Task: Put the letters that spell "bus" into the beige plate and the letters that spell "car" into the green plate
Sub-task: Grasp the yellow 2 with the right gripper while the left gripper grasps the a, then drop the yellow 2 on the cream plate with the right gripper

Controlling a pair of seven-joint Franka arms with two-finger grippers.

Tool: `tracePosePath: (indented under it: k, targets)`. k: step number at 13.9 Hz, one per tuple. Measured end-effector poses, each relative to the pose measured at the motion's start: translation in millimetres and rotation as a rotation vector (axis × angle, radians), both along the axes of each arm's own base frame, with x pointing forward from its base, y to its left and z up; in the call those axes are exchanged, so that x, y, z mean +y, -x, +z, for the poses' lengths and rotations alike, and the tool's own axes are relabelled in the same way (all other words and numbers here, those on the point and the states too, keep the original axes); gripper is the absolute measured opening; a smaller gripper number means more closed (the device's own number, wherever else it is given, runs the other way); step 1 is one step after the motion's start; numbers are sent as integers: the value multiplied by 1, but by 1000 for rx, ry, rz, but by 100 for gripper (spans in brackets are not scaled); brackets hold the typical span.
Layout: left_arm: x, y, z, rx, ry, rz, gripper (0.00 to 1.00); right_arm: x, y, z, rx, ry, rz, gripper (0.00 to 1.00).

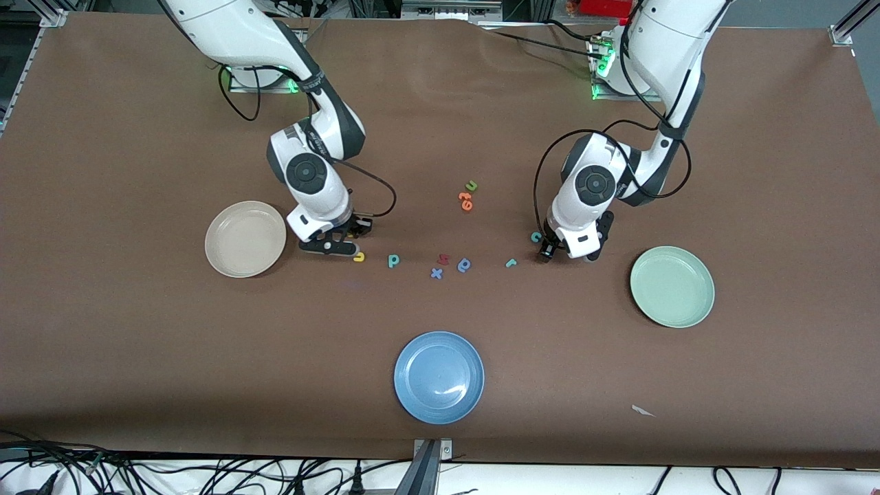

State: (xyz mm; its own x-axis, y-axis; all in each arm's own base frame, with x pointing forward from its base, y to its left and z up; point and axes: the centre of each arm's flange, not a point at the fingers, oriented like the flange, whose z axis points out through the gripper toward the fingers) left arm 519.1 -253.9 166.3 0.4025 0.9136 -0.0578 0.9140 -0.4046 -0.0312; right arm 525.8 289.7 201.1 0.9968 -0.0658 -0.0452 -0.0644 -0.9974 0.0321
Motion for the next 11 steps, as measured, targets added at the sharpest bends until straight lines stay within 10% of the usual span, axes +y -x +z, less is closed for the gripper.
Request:
tracePosePath:
  k: [11]
  targets:
    - [-1, -4, 5, -20, 7, 10, 46, -164, -47, 27, 111, 101, 172, 23]
